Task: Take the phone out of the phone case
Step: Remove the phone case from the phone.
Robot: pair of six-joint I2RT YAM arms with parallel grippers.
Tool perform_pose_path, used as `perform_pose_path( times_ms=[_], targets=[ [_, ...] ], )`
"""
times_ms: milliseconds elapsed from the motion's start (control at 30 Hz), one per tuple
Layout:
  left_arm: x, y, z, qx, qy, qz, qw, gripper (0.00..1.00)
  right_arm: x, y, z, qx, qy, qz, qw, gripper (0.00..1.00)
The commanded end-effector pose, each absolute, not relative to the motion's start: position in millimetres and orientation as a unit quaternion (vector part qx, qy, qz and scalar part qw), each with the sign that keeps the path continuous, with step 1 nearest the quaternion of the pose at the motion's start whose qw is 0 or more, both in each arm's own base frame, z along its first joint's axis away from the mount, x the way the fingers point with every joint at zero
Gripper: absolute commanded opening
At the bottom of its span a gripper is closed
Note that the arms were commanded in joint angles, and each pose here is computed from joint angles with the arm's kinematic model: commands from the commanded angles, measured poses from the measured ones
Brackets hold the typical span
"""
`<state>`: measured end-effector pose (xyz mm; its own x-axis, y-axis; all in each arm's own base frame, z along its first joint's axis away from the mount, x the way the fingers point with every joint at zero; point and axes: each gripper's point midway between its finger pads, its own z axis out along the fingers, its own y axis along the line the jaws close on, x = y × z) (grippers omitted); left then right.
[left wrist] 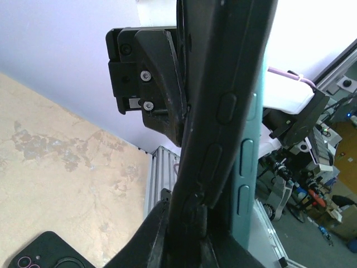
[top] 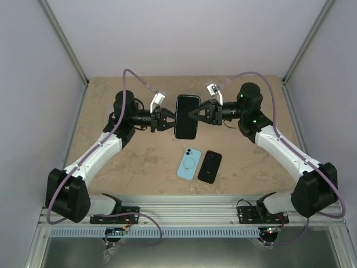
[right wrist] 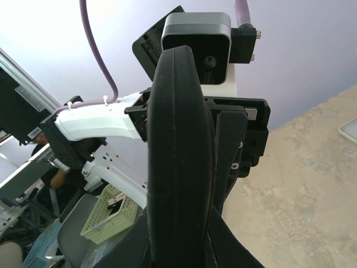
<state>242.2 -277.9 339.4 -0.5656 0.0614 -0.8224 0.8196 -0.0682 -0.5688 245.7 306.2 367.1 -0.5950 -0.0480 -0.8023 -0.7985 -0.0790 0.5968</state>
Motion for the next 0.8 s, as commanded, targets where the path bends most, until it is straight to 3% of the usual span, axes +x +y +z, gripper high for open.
perform_pose_path(
  times_ms=[0, 200, 533, 767],
  targets=[
    [250.3, -280.5, 381.3, 0.334, 0.584, -0.643, 0.365, 0.00, 206.9, 316.9, 348.3, -0.399, 0.594, 0.675, 0.179, 0.06],
    [255.2, -279.5, 372.6, 0.304, 0.603, -0.647, 0.354, 0.00, 236.1, 303.9, 358.8, -0.371, 0.613, 0.661, 0.222, 0.34],
    [270.7, -273.2, 364.9, 0.254, 0.626, -0.650, 0.349, 0.00, 271.6, 282.9, 384.7, -0.360, 0.629, 0.617, 0.307, 0.66],
    [280.3, -266.3, 363.7, 0.228, 0.633, -0.648, 0.357, 0.00, 285.9, 271.2, 396.3, -0.367, 0.645, 0.545, 0.390, 0.72]
  ],
)
